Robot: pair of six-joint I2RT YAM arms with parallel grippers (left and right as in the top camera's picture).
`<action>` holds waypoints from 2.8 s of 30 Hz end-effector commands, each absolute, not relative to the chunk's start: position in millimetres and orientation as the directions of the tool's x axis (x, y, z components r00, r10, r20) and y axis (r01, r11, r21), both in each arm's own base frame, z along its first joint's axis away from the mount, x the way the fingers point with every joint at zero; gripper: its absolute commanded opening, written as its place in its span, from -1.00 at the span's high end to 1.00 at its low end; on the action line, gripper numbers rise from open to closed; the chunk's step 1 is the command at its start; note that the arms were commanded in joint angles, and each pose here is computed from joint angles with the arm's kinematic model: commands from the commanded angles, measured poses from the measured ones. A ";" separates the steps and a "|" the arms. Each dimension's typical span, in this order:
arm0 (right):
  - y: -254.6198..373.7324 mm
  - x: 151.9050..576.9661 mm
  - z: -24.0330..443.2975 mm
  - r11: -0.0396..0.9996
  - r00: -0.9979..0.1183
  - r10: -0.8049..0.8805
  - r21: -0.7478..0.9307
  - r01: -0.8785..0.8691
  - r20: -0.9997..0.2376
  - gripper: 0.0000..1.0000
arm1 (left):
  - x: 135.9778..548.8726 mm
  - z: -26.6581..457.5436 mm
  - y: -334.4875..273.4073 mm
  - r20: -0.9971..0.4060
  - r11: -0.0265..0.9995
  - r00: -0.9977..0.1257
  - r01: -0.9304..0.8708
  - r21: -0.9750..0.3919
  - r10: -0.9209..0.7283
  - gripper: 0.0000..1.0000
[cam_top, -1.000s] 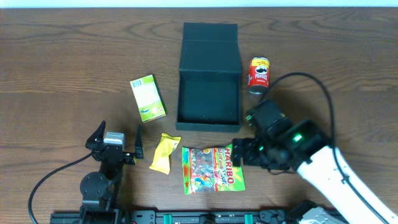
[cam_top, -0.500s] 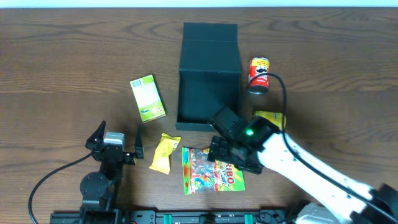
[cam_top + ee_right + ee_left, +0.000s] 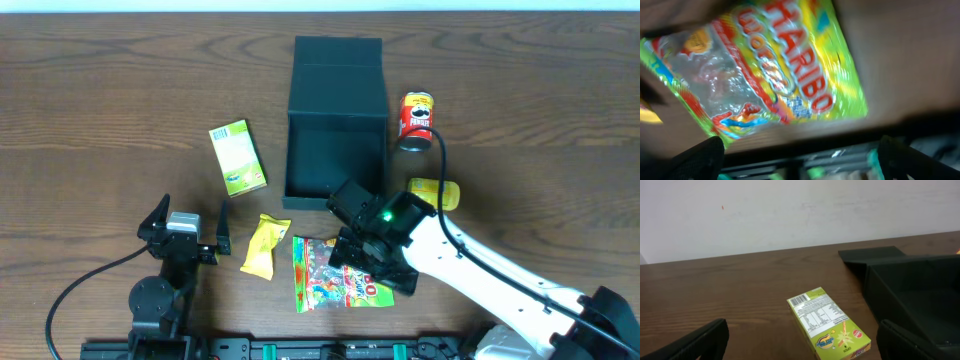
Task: Pack container
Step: 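Lower the right gripper onto the Haribo bag and pinch its top edge, then lift the Haribo bag with the right gripper and carry it into the box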
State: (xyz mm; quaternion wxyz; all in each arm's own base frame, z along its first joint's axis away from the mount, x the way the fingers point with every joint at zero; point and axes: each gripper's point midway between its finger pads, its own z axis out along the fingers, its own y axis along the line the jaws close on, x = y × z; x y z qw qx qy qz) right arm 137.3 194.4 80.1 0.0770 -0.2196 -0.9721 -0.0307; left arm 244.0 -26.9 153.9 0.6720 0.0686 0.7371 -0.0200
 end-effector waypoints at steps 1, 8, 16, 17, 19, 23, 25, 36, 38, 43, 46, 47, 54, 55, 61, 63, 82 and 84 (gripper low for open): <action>203.4 130.0 84.9 0.706 -0.687 0.695 -0.022 0.708 0.211 -0.98 | 242.7 135.7 -27.1 -0.986 0.989 -0.150 0.135 0.059 0.079 -0.91; 209.9 140.1 84.2 0.492 -0.478 0.856 -0.027 0.870 0.195 -0.99 | 242.7 135.7 -27.1 -0.986 0.989 -0.150 0.135 0.059 0.079 -0.90; 209.7 167.7 60.3 0.347 -0.336 0.927 -0.042 0.937 0.166 -0.98 | 242.7 135.7 -27.1 -0.986 0.989 -0.150 0.135 0.059 0.079 -0.91; 210.6 171.4 56.2 0.313 -0.302 0.939 -0.047 0.948 0.163 -0.99 | 242.7 135.7 -27.1 -0.986 0.989 -0.150 0.135 0.059 0.079 -0.90; 209.4 184.4 50.1 0.297 -0.293 0.947 -0.011 0.955 0.129 -0.98 | 242.7 135.7 -27.1 -0.986 0.989 -0.150 0.135 0.059 0.079 -0.90; 215.3 201.0 47.7 0.305 -0.311 0.946 0.072 0.949 0.095 -0.98 | 242.7 135.7 -27.1 -0.986 0.989 -0.150 0.135 0.059 0.079 -0.91; 219.8 199.9 47.8 0.324 -0.331 0.939 0.088 0.942 0.087 -0.98 | 242.7 135.7 -27.1 -0.986 0.989 -0.150 0.135 0.059 0.079 -0.91; 225.7 187.5 29.4 0.383 -0.390 0.919 0.107 0.918 0.057 -0.99 | 242.7 135.7 -27.1 -0.986 0.989 -0.150 0.135 0.059 0.079 -0.91; 230.0 185.8 20.6 0.387 -0.399 0.914 0.126 0.913 0.080 -0.98 | 242.7 135.7 -27.1 -0.986 0.989 -0.150 0.135 0.059 0.079 -0.90; 226.7 179.7 3.0 0.394 -0.407 0.909 0.139 0.909 0.089 -0.98 | 242.7 135.7 -27.1 -0.986 0.989 -0.150 0.135 0.059 0.079 -0.90; 224.2 177.6 -0.1 0.394 -0.407 0.909 0.134 0.909 0.086 -0.98 | 242.7 135.7 -27.1 -0.986 0.989 -0.150 0.135 0.059 0.079 -0.90; 224.2 177.6 -0.1 0.394 -0.407 0.909 0.134 0.909 0.086 -0.99 | 242.7 135.7 -27.1 -0.986 0.989 -0.150 0.135 0.059 0.079 -0.90; 223.7 177.1 -0.2 0.398 -0.411 0.908 0.131 0.908 0.085 -0.35 | 242.7 135.7 -27.1 -0.986 0.989 -0.150 0.135 0.059 0.079 -0.90; 223.7 177.0 -0.2 0.399 -0.411 0.908 0.131 0.908 0.084 -0.27 | 242.7 135.7 -27.1 -0.986 0.989 -0.150 0.135 0.059 0.079 -0.90; 225.8 174.4 -0.2 0.409 -0.422 0.903 0.132 0.903 0.084 0.08 | 242.7 135.7 -27.1 -0.986 0.989 -0.150 0.135 0.059 0.079 -0.90; 226.3 173.8 -0.2 0.412 -0.424 0.902 0.132 0.902 0.084 0.27 | 242.7 135.7 -27.1 -0.986 0.989 -0.150 0.135 0.059 0.079 -0.90; 238.8 169.9 13.2 0.464 -0.483 0.873 0.193 0.865 0.070 0.82 | 242.7 135.7 -27.1 -0.986 0.989 -0.150 0.135 0.059 0.079 -0.91; 241.0 169.2 16.7 0.489 -0.510 0.858 0.210 0.847 0.061 0.90 | 242.7 135.7 -27.1 -0.986 0.989 -0.150 0.135 0.059 0.079 -0.91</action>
